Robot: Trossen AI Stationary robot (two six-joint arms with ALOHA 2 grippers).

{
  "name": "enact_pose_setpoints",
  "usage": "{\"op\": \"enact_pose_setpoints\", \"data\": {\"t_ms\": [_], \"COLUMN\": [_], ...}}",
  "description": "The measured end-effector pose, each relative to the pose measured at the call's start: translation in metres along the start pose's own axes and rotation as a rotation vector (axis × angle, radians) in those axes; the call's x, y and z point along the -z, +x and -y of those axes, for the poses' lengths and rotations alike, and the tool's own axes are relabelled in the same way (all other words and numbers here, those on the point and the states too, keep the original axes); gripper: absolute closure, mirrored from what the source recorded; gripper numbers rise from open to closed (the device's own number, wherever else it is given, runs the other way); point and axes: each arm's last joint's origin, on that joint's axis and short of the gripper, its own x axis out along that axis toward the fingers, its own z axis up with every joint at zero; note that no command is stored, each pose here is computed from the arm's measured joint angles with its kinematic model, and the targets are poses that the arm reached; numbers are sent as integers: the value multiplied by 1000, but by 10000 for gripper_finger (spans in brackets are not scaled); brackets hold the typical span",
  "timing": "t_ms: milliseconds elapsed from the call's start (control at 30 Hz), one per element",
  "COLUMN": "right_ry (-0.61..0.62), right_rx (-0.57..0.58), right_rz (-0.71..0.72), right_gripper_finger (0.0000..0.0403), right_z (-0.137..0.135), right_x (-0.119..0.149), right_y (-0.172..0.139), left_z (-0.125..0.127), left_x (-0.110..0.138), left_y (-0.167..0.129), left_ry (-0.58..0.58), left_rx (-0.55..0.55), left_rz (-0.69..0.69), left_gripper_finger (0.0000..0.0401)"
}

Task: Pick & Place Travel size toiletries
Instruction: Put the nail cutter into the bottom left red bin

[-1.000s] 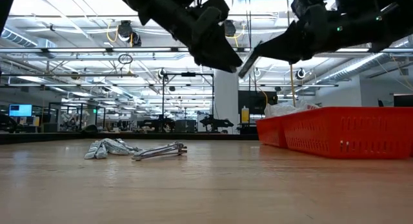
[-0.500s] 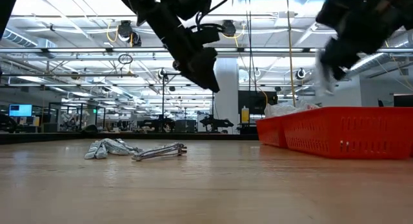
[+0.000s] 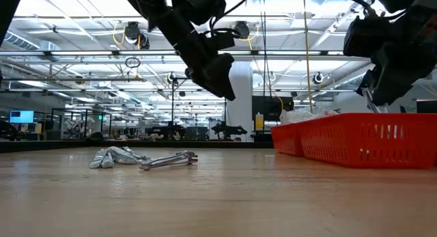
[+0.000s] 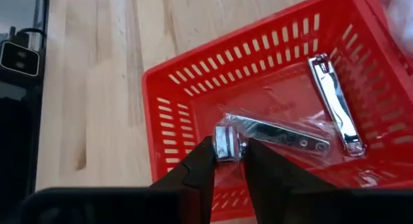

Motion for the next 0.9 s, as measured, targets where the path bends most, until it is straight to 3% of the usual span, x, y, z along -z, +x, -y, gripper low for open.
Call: {"op": "enact_pose_setpoints", "data": {"t_ms": [367, 567, 767, 900], "right_ry": [-77, -267, -518, -634], "right_rx": [-48, -28, 9, 53], "right_rz": [89, 274, 489, 568], "right_gripper_finger": [247, 211, 210, 216], "right_z": [-6, -12, -20, -18], "right_x": [-9, -22, -38, -47], "right_y": [1, -2, -9, -12], "left_z": [1, 2, 11, 26], "left_x": [4, 8, 29, 47], "left_y": [4, 4, -16, -29], "left_ry": [9, 37, 86, -12], "left_rx": [1, 3, 36, 128], "left_rz": [-27, -73, -305, -509], "left_gripper_finger": [131, 130, 137, 143]}}
